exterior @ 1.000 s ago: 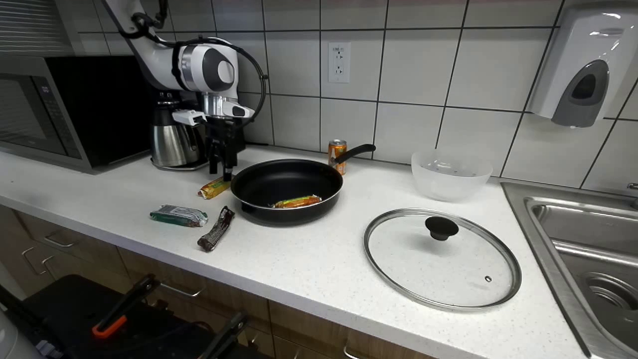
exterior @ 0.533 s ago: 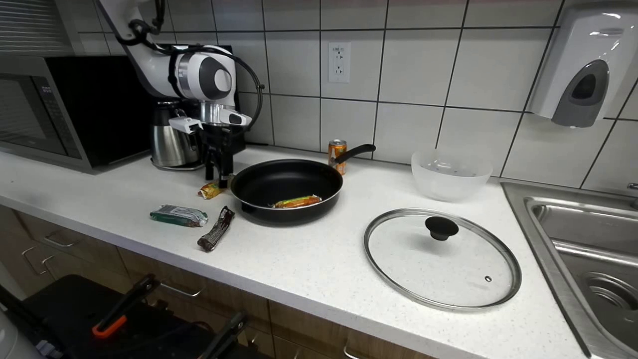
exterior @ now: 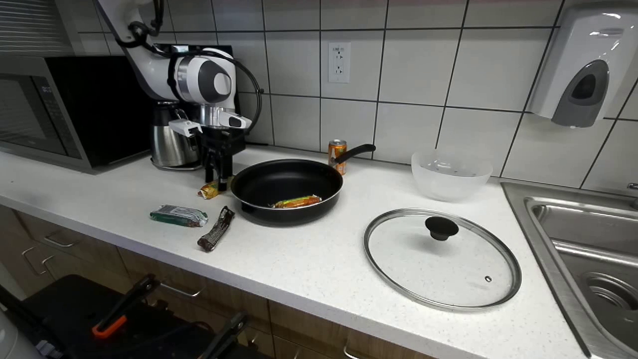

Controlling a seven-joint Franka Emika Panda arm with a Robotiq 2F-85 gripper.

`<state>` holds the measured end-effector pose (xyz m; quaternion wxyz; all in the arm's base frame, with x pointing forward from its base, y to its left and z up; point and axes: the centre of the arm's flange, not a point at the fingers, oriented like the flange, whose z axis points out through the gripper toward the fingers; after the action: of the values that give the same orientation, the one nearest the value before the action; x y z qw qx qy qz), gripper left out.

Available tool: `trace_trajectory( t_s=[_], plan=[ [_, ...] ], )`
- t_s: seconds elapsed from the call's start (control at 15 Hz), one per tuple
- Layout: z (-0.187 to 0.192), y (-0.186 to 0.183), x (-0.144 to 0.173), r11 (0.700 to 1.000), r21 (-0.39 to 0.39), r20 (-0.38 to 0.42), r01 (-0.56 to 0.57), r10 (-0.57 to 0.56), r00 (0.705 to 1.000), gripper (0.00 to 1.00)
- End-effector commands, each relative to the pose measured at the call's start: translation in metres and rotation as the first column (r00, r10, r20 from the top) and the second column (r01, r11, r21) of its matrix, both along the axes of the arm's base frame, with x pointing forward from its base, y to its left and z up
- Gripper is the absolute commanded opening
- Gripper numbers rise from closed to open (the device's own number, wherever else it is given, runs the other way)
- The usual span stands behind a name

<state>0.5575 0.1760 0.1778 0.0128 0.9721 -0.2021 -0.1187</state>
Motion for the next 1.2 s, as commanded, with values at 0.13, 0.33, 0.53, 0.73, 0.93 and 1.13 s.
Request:
trace_trajectory(
  t_s=[0.13,0.33,0.53,0.73,0.93,1.13],
  plan=[
    [0.007,-0.003,-0.001,0.999,0.035,0.025,-0.008,0.007,1.000,0.49],
    [0.018,-0.002,0.000,0.999,0.031,0.044,-0.017,0.015,0.999,0.27],
    [0.031,-0.001,0.000,0.999,0.032,0.048,-0.038,0.037,0.998,0.17],
    [0.048,0.000,0.000,0.996,0.028,0.062,-0.082,0.081,0.995,0.17],
    [0.072,-0.002,0.001,0.994,0.016,0.096,-0.112,0.110,0.989,0.17],
    [0.092,-0.009,0.001,0.992,0.008,0.130,-0.122,0.120,0.984,0.17]
  ],
)
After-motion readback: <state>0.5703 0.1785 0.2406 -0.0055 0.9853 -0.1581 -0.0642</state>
